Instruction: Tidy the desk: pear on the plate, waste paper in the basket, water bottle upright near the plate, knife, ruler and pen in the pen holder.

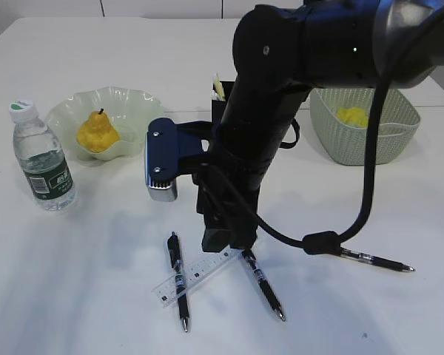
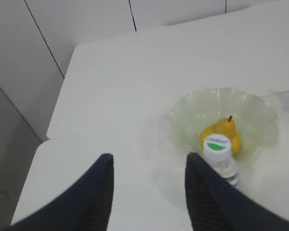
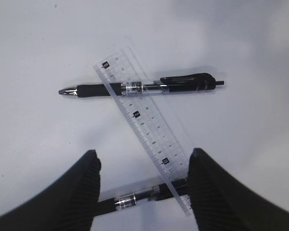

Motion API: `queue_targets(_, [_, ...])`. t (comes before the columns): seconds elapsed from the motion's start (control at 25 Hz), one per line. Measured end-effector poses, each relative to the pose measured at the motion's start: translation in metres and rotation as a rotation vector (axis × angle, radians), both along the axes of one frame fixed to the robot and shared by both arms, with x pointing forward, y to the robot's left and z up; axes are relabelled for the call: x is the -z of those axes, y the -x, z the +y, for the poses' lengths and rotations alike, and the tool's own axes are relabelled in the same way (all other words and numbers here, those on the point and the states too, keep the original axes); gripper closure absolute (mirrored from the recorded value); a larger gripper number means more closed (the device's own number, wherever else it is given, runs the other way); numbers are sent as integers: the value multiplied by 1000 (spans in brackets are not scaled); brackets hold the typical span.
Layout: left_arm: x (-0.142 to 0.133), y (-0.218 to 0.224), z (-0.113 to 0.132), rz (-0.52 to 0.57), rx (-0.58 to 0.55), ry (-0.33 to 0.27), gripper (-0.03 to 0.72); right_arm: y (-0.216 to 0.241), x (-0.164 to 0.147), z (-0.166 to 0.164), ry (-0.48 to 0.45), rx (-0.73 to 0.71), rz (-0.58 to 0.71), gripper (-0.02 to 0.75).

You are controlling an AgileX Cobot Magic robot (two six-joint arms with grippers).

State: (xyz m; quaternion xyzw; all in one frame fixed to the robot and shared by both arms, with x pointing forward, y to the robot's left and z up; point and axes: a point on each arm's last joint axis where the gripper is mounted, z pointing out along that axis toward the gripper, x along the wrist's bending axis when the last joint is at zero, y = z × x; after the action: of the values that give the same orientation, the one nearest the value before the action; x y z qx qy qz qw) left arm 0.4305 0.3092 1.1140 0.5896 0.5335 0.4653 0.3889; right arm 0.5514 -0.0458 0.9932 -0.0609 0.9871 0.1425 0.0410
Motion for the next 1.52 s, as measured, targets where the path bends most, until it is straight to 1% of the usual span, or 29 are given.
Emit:
queue_targets(0.12, [4,1,0,48,3,-24,347,0,0,-1,9,-4,-4,300])
queue_targets(0.24, [5,2,1,58,3,-31,347,-1,1,-2,30,-22,-16,299])
queue_targets(0.44, [5,2,1,60,3,-30,347,0,1,-4,54,-178,-44,298])
queue_targets(0.72, [5,2,1,58,3,-30,347,0,5,-3,69,-328,-78,298])
queue_targets(0.92, [5,2,1,58,3,-30,347,-3,19,-2,88,-361,-55,298])
queue_targets(1.12, [5,2,1,58,3,-30,347,-7,29,-1,111,-392,-65,298])
queue_targets(1.28, [5,1,1,57,3,-30,347,-10,34,0,110,-412,-89,298])
queue_targets(1.52, [5,1,1,57,3,-30,347,-13,48,3,118,-434,-86,298])
